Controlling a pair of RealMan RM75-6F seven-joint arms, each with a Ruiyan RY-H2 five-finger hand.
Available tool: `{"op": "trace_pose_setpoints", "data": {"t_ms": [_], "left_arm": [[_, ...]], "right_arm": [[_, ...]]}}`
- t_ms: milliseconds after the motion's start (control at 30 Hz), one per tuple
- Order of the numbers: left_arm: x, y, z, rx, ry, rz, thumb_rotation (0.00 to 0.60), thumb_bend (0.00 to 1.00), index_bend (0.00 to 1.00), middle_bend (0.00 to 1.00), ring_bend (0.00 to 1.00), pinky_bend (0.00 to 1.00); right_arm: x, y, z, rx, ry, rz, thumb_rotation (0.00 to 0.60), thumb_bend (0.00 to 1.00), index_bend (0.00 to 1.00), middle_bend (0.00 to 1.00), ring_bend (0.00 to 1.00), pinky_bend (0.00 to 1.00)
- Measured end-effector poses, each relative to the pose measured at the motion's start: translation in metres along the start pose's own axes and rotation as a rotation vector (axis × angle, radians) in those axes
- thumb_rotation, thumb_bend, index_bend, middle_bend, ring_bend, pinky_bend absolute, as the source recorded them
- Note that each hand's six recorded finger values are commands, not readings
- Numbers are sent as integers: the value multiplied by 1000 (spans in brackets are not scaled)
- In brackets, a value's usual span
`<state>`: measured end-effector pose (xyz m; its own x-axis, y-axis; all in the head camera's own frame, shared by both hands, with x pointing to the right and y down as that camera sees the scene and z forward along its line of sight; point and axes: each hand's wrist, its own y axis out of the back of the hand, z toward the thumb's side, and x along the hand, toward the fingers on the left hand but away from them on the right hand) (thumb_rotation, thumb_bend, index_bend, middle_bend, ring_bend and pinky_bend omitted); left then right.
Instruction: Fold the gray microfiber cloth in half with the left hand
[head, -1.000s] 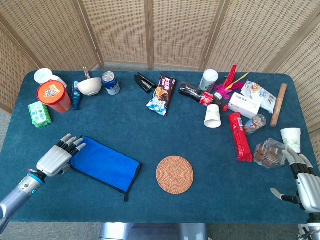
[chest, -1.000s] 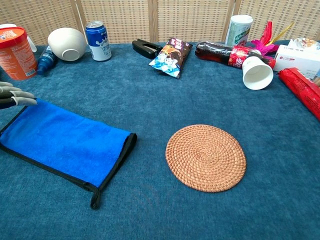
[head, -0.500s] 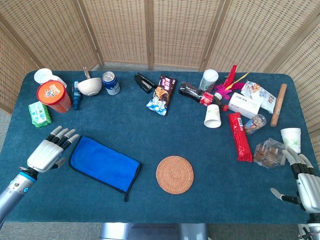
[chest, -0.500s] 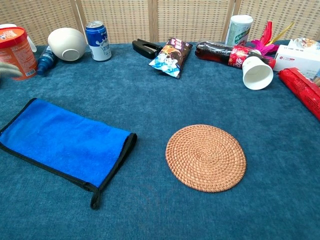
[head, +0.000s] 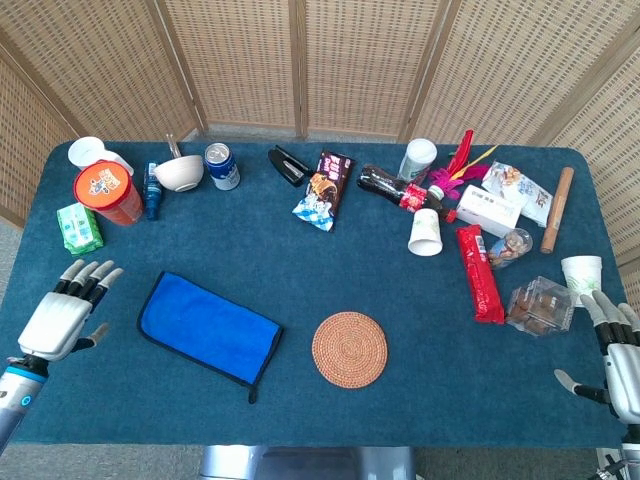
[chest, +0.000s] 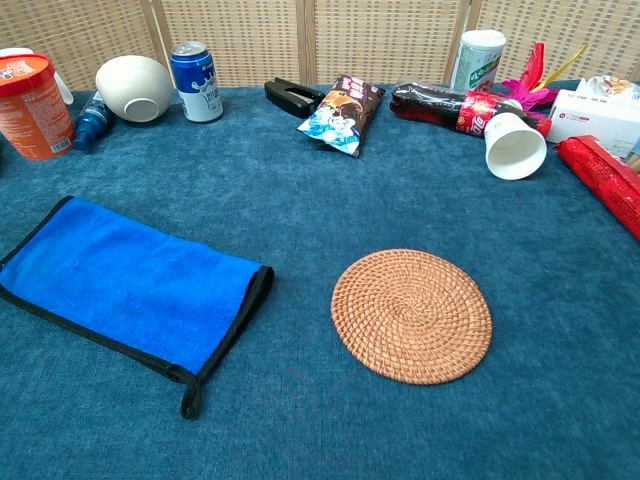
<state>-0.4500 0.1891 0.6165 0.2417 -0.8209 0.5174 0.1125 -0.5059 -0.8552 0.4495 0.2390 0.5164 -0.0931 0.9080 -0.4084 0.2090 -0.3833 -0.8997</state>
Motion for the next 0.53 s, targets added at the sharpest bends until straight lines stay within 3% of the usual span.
{"op": "trace_pose_setpoints", "data": {"t_ms": [333,533], "left_arm": [[-51,7,-19,-132,160,94,600,380,0,0,0,0],[-62,10,-21,-137,171,118,600,381,0,0,0,0]], "right_arm": [[-2,7,-7,98,-33,-75,600,0,0,0,0,0],[-2,8,-11,123,-65,-109,600,0,0,0,0,0]]}}
